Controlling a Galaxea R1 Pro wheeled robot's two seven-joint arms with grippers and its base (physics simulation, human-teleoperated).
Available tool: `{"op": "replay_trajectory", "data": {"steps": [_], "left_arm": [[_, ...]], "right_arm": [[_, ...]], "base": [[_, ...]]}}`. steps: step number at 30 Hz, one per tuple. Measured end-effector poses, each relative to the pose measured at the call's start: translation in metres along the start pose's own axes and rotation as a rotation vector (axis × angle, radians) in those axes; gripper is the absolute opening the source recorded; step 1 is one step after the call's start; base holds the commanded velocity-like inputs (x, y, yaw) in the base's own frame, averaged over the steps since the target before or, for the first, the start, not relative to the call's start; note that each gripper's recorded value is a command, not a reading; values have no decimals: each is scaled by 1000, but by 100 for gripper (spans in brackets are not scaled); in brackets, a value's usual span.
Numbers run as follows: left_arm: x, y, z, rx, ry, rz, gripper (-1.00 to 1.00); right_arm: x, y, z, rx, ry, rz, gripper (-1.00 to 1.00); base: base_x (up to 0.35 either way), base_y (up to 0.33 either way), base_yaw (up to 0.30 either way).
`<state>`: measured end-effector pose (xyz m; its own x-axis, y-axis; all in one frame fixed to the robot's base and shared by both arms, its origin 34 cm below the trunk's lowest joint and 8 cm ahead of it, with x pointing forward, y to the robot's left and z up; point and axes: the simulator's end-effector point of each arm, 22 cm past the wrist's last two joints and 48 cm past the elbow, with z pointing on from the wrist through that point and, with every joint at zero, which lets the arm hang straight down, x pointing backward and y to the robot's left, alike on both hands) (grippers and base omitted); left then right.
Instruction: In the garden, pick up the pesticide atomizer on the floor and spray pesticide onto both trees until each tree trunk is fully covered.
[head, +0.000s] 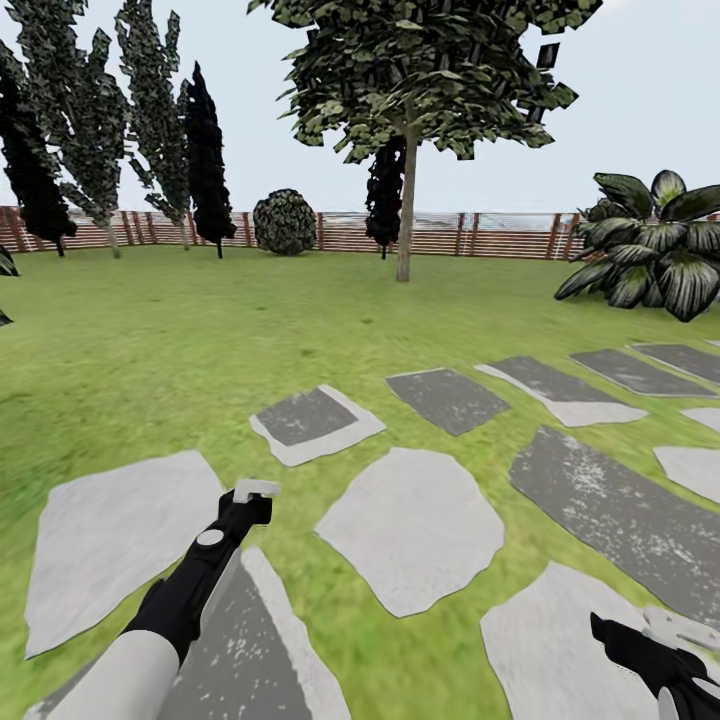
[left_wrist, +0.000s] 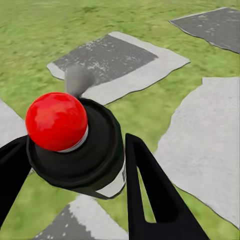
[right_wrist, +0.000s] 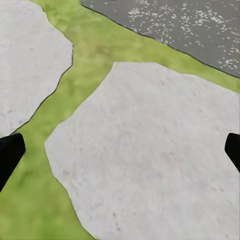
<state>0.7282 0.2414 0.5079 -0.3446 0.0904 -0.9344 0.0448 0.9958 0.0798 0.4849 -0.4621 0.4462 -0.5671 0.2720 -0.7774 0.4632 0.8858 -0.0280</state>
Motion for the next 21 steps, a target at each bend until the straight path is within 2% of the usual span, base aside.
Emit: {"op": "replay_trajectory", "data": {"steps": [10,17,21], "left_arm": [[0,0,0,0,0,0,-100],[0,0,0,0,1,0,-100],[0,0,0,0,0,0,-100]], "right_arm": [[0,0,0,0,0,0,100],[0,0,0,0,0,0,100],[0,0,0,0,0,0,100]], "base": [[329,0,-13],[329,0,-221],[329,0,-58]]}}
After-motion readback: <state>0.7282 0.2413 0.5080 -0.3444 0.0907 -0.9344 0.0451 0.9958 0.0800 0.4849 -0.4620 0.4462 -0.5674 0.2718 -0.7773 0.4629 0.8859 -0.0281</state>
